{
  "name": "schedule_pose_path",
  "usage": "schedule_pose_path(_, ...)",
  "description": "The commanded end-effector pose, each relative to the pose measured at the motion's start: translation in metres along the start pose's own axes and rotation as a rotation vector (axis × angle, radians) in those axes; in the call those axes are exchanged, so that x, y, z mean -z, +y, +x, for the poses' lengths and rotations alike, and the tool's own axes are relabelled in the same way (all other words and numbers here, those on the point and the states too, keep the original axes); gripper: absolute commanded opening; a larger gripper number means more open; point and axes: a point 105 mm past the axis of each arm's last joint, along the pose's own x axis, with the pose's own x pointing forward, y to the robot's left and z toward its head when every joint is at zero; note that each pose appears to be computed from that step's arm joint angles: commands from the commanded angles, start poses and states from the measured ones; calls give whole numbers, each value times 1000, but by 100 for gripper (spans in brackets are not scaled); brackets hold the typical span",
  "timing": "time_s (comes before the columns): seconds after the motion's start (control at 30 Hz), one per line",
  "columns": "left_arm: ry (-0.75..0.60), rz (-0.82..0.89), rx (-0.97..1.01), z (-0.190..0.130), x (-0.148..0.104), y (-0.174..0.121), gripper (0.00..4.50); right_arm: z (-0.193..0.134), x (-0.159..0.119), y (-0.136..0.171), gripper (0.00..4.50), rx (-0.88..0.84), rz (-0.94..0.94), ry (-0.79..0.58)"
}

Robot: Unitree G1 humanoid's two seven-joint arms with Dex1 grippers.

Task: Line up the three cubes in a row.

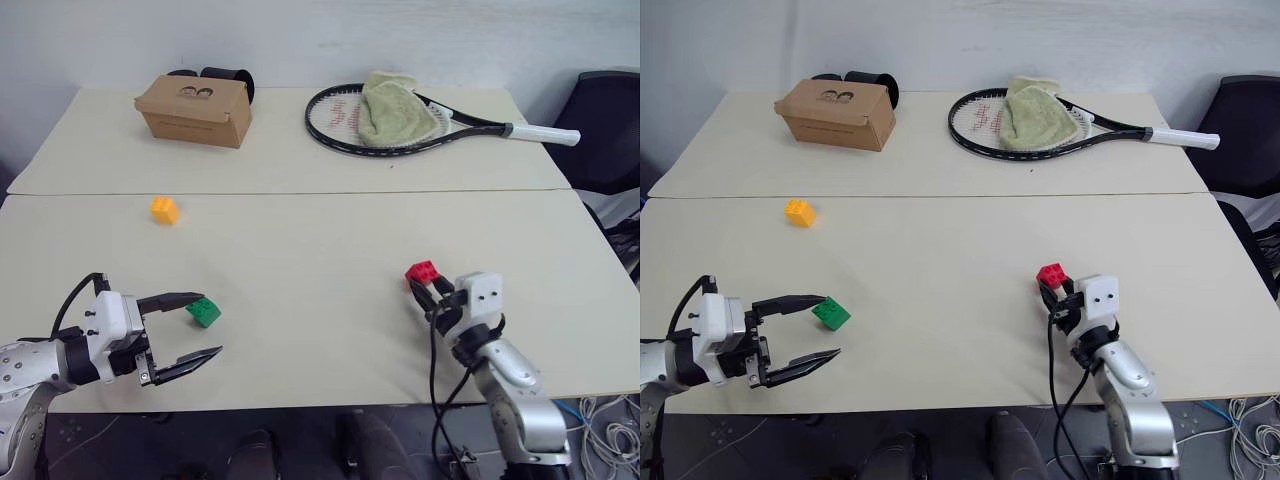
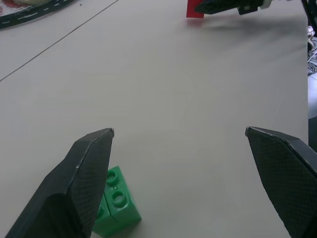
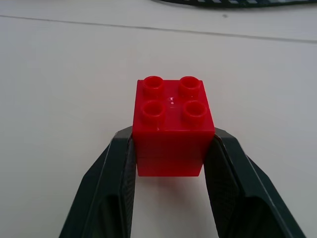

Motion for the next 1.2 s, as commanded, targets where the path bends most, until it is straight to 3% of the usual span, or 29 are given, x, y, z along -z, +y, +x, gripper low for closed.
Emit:
schedule_pose_path(0.03,9,20,-16,-8,-1,0,450,-15,-14,34,145,-536,-125,19)
schedule_pose_path(0.2,29,4,-4,-9,7,-5,450,-2,2,22,145,-827,-252,170)
schedule_pose_path(0.43,17,-3,-33,-10,3,-14,450,43,18,9,145,-896,-302,156)
schedule_pose_path(0.6,31,-8,-84,-19,4,-14,450,50,23,8,145,-911,-276,159)
schedule_pose_path(0.9,63,-78,-304,-61,17,-7,450,45,-11,-12,444,-810,-295,-11)
schedule_pose_path(1.07,119,-242,-590,-122,52,-13,450,14,-39,-35,448,-691,-264,-158)
schedule_pose_path(1.2,124,-363,-720,-152,74,-22,450,-17,-43,-30,448,-656,-281,-268)
